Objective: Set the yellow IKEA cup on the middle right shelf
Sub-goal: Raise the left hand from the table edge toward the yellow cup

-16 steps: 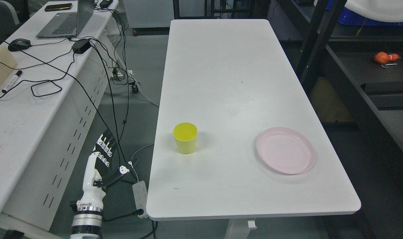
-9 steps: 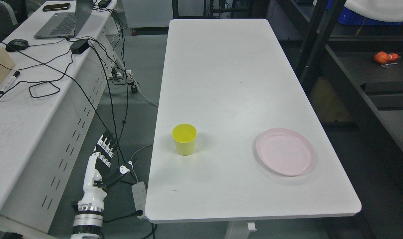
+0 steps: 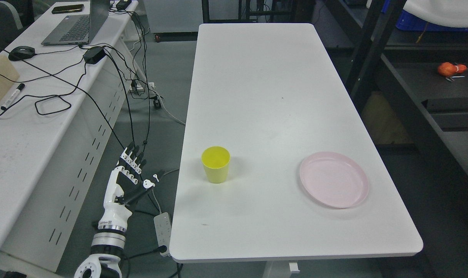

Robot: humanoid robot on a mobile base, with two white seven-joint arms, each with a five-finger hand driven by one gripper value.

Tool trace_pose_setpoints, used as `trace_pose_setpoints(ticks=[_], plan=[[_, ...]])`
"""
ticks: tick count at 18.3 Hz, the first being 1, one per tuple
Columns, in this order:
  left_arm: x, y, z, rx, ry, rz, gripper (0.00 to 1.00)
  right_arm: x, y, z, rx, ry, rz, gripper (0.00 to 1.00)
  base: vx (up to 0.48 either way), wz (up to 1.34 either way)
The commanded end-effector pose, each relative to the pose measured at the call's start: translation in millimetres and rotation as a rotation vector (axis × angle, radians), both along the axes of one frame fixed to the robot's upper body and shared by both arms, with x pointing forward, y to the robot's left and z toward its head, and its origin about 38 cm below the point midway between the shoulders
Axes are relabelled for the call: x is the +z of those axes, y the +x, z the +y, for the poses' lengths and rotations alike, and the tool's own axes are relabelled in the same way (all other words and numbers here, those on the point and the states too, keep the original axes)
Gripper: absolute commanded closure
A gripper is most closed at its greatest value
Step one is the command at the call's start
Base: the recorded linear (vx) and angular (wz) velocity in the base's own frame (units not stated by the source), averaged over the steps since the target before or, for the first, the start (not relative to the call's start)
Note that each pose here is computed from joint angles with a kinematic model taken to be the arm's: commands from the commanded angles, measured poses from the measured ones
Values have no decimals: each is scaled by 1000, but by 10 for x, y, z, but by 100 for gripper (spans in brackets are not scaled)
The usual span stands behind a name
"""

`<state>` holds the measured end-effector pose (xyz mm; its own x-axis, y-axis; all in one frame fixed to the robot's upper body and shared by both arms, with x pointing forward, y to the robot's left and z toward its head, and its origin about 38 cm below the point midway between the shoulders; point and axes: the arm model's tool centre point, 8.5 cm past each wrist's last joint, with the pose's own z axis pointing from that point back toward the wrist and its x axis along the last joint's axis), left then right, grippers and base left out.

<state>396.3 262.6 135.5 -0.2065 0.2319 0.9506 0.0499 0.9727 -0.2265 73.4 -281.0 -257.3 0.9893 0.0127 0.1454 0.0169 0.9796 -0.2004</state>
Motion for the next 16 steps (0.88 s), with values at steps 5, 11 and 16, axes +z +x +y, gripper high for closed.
trace_pose_setpoints(ticks=[5,11,16], plan=[[264,473,-204,-93,112,36,1,1,-90,-99,-8,-13,14,1,1,-2],[160,601,-540,-183,164,69,1,1,-90,-99,-8,-13,14,1,0,-5],[80,725,-887,-273,207,93,1,1,-90,-99,-8,-13,14,1,0,0]])
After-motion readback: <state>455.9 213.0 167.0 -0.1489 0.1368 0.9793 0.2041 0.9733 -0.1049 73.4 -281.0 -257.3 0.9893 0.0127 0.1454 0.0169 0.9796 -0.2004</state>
